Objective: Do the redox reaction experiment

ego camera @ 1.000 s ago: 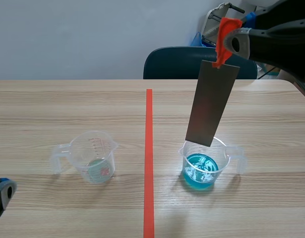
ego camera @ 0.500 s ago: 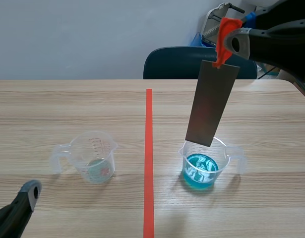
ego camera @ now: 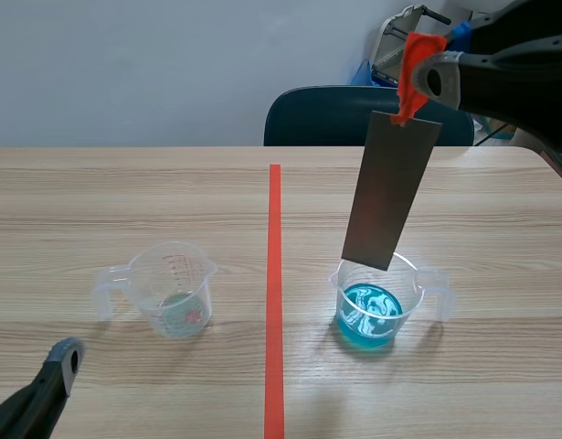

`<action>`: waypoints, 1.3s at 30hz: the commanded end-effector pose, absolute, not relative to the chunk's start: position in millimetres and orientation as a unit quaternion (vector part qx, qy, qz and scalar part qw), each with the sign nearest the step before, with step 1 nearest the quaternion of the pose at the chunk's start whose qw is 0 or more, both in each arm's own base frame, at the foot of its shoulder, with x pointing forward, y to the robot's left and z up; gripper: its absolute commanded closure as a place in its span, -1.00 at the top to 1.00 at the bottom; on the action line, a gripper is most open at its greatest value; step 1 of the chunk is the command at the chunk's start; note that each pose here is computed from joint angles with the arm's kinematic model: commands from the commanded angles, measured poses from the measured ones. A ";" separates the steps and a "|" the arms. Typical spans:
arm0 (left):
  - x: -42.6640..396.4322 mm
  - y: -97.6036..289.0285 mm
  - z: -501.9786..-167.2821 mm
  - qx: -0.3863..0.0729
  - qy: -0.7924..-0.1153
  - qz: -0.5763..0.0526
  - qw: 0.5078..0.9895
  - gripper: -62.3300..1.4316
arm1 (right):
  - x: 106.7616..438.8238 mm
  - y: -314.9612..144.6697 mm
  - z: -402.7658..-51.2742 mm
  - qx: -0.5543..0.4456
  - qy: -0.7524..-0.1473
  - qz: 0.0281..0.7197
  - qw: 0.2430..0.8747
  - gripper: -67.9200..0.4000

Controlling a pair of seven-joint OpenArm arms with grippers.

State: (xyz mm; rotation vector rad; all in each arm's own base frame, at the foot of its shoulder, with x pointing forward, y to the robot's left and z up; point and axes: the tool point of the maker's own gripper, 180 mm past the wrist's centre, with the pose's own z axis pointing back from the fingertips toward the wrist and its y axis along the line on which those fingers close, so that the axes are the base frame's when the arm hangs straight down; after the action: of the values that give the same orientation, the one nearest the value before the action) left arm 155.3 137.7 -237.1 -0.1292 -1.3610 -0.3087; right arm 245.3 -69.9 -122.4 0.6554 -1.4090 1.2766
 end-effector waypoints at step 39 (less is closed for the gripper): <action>157.4 135.6 -234.7 -0.061 -0.625 -0.137 0.766 1.00 | 245.3 -70.0 -111.8 0.275 -0.600 0.539 0.524 -0.96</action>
State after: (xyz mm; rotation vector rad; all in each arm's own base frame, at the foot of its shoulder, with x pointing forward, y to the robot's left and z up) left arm 154.1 139.3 -243.8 -0.1189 -1.3235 -0.3083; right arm 245.3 -69.9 -122.4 0.6554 -1.4090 1.2766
